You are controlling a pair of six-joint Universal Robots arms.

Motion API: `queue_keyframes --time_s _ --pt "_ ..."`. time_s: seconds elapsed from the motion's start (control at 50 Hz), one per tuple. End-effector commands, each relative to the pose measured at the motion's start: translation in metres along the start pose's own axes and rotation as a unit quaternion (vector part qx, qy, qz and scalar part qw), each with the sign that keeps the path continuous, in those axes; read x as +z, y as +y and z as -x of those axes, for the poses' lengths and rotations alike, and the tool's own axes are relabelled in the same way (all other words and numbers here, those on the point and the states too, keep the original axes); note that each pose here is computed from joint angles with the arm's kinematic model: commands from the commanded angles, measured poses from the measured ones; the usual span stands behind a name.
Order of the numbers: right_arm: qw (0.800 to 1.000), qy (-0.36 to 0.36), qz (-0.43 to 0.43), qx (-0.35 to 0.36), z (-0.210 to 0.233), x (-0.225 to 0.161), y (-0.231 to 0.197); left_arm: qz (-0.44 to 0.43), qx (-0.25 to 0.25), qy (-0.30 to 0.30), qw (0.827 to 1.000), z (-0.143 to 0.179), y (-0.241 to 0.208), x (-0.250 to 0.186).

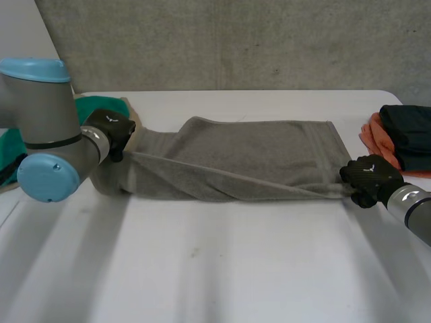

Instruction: Fold the laundry.

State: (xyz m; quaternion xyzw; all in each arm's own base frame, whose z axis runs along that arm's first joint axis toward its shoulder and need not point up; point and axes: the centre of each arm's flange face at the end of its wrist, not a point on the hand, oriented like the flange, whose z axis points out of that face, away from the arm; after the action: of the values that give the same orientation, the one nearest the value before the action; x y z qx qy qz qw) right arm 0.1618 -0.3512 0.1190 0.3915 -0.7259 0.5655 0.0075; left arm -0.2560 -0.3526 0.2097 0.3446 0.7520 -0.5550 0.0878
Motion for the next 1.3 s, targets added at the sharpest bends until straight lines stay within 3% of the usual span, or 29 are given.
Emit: queue_keyframes --time_s 0.02,0.14,0.2,0.32,0.44,0.54,0.62,0.78,0.96,1.16,1.3 --pt "1.000 -0.011 0.002 0.014 -0.004 -0.013 -0.013 0.031 0.007 0.025 0.999 -0.009 0.008 -0.021" --pt "0.997 -0.043 0.054 0.023 -0.017 -0.045 -0.019 0.126 0.036 0.093 0.987 -0.028 0.037 -0.068" --pt "0.989 -0.088 0.122 0.011 -0.019 -0.065 -0.013 0.181 0.071 0.143 0.970 -0.042 0.059 -0.100" --pt "0.945 -0.216 0.236 -0.067 -0.022 -0.097 -0.008 0.213 0.142 0.195 0.947 -0.055 0.083 -0.131" --pt "0.955 -0.178 0.232 -0.044 -0.027 -0.078 -0.013 0.167 0.146 0.155 0.963 -0.045 0.063 -0.114" --pt "0.976 -0.103 0.191 0.007 -0.045 -0.056 -0.023 0.092 0.117 0.085 0.985 -0.026 0.034 -0.074" --pt "0.983 -0.071 0.166 0.027 -0.048 -0.037 -0.024 0.041 0.100 0.048 0.993 -0.017 0.017 -0.043" --pt "0.991 -0.006 0.131 0.033 -0.059 -0.001 -0.028 -0.033 0.091 0.009 0.995 -0.020 -0.007 0.008" --pt "0.995 0.042 0.090 0.005 -0.060 0.042 -0.031 -0.047 0.094 -0.016 0.994 -0.036 -0.007 0.056" --pt "0.990 0.089 0.109 -0.003 -0.057 0.049 -0.042 -0.070 0.092 -0.022 0.993 -0.046 -0.020 0.056" --pt "0.997 0.021 0.069 0.005 -0.036 0.030 -0.058 -0.080 0.062 -0.031 0.994 -0.032 -0.023 0.045"
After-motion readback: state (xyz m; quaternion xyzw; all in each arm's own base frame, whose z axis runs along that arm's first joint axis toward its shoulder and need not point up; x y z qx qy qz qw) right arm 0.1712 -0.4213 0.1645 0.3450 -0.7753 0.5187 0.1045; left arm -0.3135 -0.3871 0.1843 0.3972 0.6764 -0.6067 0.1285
